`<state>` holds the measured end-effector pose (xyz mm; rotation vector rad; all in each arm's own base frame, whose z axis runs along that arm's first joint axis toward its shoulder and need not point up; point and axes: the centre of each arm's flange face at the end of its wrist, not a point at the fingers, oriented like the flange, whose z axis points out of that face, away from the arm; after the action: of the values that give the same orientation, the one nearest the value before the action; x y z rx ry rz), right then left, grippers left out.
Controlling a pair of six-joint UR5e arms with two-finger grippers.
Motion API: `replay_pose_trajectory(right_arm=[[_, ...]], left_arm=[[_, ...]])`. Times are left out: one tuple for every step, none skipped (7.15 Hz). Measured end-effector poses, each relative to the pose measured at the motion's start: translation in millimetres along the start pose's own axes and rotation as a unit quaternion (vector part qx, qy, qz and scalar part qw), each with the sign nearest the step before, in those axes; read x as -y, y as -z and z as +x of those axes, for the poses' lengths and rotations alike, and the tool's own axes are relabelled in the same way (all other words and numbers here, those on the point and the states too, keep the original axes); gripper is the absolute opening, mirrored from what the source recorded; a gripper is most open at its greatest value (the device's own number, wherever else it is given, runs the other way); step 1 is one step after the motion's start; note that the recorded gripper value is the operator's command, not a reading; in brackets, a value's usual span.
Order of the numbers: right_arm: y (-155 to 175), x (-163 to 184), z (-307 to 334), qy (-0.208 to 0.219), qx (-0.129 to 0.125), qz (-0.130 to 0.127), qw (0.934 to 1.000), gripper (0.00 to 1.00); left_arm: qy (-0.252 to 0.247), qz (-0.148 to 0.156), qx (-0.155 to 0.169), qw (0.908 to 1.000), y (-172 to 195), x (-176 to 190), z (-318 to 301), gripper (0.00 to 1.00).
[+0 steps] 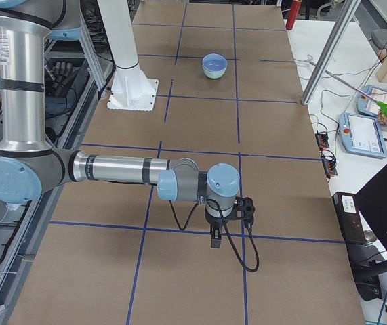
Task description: Stack blue bowl on green bowl
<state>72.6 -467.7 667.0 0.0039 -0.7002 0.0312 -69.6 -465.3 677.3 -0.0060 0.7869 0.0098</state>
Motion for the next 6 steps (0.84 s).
replay_pose_trajectory(right_arm=[[0.0,0.0,0.0,0.0,0.0,0.0,1.0,1.0],[0.0,0.0,0.0,0.0,0.0,0.0,1.0,1.0],[0.0,0.0,0.1,0.0,0.0,0.0,1.0,1.0],[0.0,0.0,0.0,0.0,0.0,0.0,1.0,1.0],[0.1,0.1,-0.1,0.0,0.0,0.0,1.0,1.0],[0.1,0.1,0.0,0.0,0.0,0.0,1.0,1.0]], left_arm=[[0.0,0.0,0.0,1.0,0.7,0.1,0.7,1.0],[-0.001,0.001,0.0,1.0,1.4,0.3,1.4,1.0],[-0.001,0.001,0.0,1.0,2.0,0.6,2.0,1.0],[-0.002,0.002,0.0,1.0,2.7,1.1,2.7,1.0],[-0.003,0.003,0.0,1.0,3.7,2.1,3.6,1.0],[-0.004,0.004,0.0,1.0,4.4,3.0,4.4,1.0]])
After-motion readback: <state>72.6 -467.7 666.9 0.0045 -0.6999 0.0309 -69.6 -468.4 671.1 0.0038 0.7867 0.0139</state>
